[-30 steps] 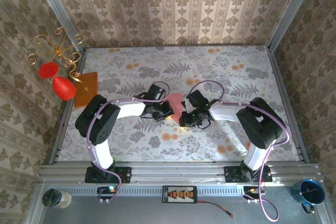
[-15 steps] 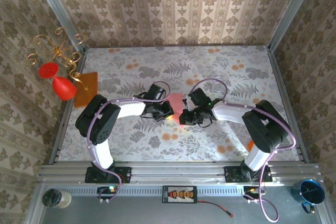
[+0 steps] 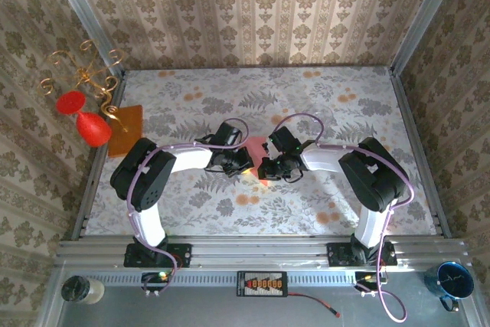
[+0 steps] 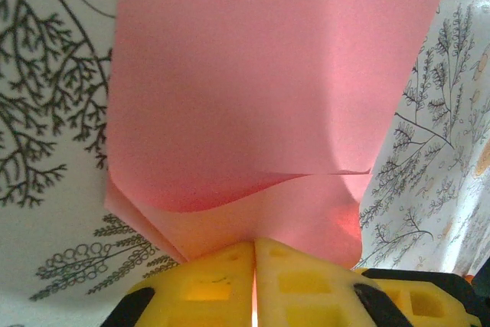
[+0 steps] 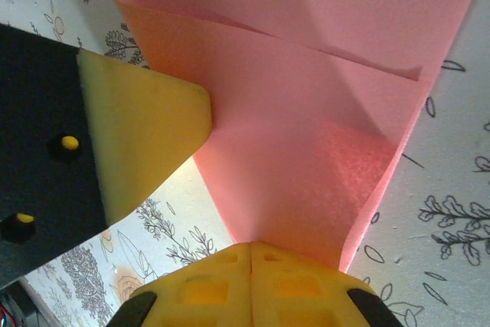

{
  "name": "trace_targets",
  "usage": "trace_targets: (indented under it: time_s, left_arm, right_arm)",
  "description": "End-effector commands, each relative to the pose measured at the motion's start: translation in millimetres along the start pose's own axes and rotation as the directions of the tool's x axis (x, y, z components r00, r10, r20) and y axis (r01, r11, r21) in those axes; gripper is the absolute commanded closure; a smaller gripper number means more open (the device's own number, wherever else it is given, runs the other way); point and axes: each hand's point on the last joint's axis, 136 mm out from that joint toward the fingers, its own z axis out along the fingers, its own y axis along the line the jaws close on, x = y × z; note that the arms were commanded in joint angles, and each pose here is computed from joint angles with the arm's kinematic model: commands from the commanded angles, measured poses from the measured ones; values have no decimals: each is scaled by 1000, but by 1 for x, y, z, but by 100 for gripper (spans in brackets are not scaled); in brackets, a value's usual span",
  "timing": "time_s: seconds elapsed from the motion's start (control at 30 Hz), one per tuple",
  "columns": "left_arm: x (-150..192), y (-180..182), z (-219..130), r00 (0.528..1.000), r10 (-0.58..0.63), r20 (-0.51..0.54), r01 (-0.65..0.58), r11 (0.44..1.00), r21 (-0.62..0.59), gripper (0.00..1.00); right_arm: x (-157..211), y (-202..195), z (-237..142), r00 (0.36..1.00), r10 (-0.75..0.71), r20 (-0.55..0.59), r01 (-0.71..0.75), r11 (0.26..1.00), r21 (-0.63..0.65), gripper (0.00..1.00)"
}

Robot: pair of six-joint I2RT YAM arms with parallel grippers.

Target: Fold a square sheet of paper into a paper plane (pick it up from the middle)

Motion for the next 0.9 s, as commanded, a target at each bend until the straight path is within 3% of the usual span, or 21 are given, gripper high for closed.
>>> trace_targets:
  time_s: [0.0, 0.33, 0.87]
  left_arm:
    - [-3, -8, -6, 998, 55, 27, -55, 998, 4, 91]
    - [14, -23, -3, 994, 108, 24, -109, 992, 58, 92]
    - [2, 20, 5, 998, 43, 51, -40, 998, -44, 92]
  right_arm:
    - [14, -22, 7, 998, 39, -49, -35, 996, 77, 93]
    - [17, -28, 9, 997, 58, -58, -52, 993, 105, 95]
    - [37, -52, 8, 990, 103, -93, -84, 977, 197, 95]
